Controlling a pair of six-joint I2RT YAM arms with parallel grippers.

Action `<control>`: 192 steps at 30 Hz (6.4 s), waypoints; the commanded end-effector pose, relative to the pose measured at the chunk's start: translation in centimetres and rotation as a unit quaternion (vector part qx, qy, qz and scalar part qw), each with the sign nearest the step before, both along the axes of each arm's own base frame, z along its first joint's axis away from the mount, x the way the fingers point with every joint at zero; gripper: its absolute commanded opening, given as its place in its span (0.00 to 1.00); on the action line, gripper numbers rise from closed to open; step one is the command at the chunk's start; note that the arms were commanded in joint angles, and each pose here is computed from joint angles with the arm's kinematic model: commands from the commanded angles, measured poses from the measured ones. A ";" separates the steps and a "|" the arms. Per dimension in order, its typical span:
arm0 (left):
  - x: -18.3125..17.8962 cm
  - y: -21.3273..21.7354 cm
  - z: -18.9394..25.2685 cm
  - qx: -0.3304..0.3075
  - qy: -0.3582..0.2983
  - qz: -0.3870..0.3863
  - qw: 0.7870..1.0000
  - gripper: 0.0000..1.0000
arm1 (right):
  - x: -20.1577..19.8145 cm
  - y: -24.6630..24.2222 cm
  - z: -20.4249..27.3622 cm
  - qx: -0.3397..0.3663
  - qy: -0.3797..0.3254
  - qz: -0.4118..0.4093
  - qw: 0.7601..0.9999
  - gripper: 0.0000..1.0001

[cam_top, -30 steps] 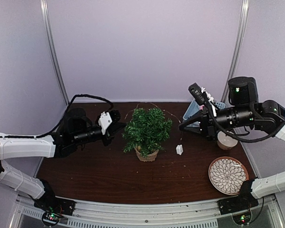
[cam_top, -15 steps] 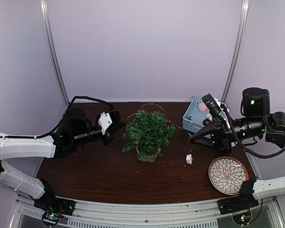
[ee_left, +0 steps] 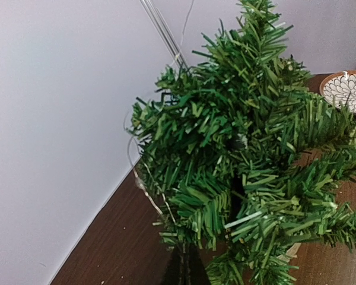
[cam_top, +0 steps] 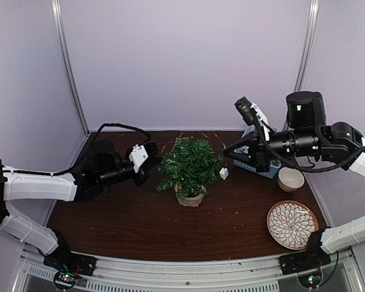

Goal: Decorate the small christmas tree

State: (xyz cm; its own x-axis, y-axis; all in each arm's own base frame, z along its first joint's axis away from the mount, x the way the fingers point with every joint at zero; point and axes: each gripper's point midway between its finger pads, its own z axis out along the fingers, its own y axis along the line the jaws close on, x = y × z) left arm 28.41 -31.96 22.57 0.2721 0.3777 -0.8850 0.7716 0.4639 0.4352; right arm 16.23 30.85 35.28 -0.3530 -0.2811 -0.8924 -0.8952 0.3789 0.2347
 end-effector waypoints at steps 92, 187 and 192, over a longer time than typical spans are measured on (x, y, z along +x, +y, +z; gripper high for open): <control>-10.6 -0.9 2.8 0.082 0.047 -0.149 0.984 0.32 | -2.9 -1.5 -1.5 -0.093 -0.009 0.056 0.994 0.00; -7.3 -6.0 5.9 0.136 0.098 -0.224 0.960 0.13 | -5.2 -5.9 -1.7 -0.056 0.010 0.054 0.997 0.00; -7.7 -6.3 5.6 0.135 0.111 -0.236 0.956 0.03 | -5.0 -6.0 -1.9 -0.059 0.009 0.049 0.997 0.00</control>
State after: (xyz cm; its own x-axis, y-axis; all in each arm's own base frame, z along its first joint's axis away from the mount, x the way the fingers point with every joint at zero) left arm 21.10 -37.72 27.56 0.2833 0.5097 -0.8124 0.9500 -0.0332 0.3104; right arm 10.99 25.08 33.52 -0.3305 -0.4256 -0.8424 -0.9312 0.2922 0.2178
